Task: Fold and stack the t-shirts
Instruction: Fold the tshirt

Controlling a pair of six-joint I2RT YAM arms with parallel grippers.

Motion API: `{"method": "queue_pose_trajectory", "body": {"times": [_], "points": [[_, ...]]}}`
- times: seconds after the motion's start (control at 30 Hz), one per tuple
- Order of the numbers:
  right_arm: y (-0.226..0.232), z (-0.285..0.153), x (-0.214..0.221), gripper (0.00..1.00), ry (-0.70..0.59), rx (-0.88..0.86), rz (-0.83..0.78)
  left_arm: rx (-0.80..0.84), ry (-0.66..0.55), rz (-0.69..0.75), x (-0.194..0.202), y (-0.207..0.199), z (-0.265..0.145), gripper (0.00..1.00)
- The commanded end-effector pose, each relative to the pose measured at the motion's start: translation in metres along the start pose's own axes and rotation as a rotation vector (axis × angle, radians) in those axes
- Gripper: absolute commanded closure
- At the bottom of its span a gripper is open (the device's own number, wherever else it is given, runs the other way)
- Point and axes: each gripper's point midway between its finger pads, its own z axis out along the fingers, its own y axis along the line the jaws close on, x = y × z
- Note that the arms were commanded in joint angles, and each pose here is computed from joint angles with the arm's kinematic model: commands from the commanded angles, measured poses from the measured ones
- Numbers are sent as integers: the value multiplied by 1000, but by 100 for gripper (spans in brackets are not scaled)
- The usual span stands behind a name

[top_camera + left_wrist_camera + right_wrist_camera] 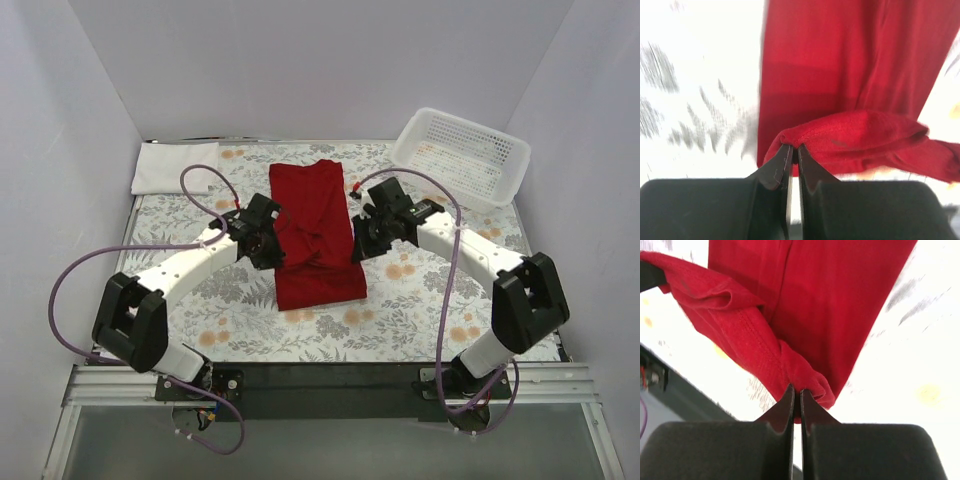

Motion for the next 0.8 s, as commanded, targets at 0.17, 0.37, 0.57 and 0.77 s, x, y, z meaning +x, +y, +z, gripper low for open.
{"method": "queue_pose_trajectory", "body": {"times": [0.17,0.37,0.57,0.77], "points": [[-21,12,-75,99,-78,50,-75,-6,-252,42,-102,-8,12,100],[-37,25,-96,99,-94,67,-70,-18,-285,60,-116,-5,34,100],[-53,48,-91,99,-62,77,-40,-58,-261,85,-117,0,62,100],[-65,62,-89,92,-60,103,-26,-67,-274,87,-122,-1,73,100]]}}
